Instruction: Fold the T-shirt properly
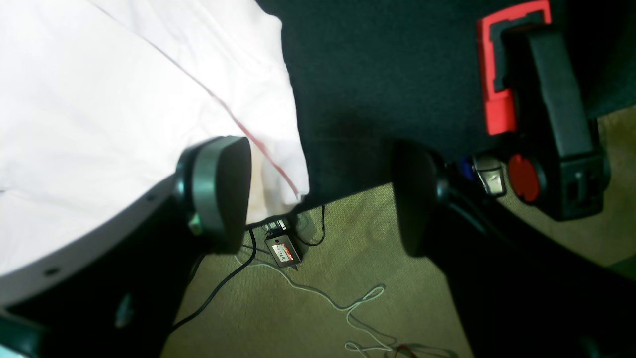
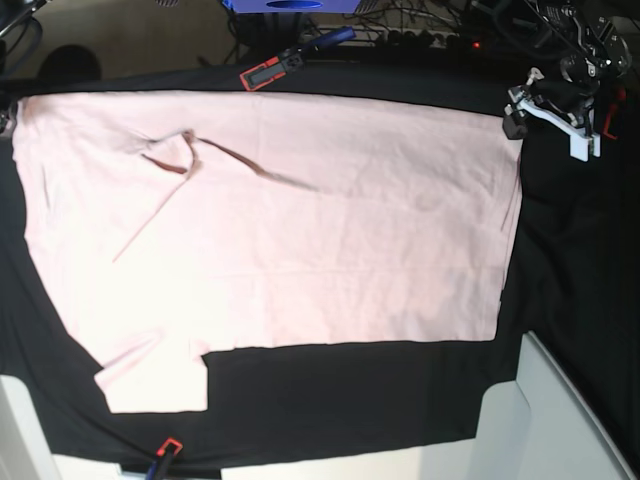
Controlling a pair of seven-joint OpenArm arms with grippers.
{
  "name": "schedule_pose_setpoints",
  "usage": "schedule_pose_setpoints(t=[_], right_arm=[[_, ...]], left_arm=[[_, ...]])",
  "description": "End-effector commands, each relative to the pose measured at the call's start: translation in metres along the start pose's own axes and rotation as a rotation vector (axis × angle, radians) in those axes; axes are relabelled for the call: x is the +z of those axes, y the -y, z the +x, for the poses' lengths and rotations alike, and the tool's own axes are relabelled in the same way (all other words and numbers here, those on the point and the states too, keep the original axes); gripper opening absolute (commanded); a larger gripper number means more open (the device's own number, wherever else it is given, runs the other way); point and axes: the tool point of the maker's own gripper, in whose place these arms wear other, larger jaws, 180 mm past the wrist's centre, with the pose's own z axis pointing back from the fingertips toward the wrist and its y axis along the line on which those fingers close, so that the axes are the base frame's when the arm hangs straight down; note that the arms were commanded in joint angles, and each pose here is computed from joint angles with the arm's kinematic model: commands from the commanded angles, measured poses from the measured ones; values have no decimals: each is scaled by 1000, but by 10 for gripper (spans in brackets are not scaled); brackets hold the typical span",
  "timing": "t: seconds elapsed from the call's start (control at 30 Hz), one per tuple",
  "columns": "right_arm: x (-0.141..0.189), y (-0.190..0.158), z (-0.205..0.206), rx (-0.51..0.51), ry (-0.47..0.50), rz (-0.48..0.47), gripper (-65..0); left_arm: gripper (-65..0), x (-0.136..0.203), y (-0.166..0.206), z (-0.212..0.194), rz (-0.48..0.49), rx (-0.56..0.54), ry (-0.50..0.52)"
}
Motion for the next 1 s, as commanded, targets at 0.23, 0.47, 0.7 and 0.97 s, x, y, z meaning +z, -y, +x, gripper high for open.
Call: schedule_pose_setpoints(t=[0.23,0.47,0.7,0.97], right_arm=[[11,10,19,16,55,-25,-234],[11,11,20,16,55,-26,-234],[11,11,20,16,55,-26,-234],[12,12,20,17,56,-27,-234]], left_arm=[[-260,-13,18,-1,-59,13,26],[-423,-11,16,-3,-54,21,25],[-591,-7,10,-12,-40,19,5],[-596,4,-8,-20,39,42,-13]])
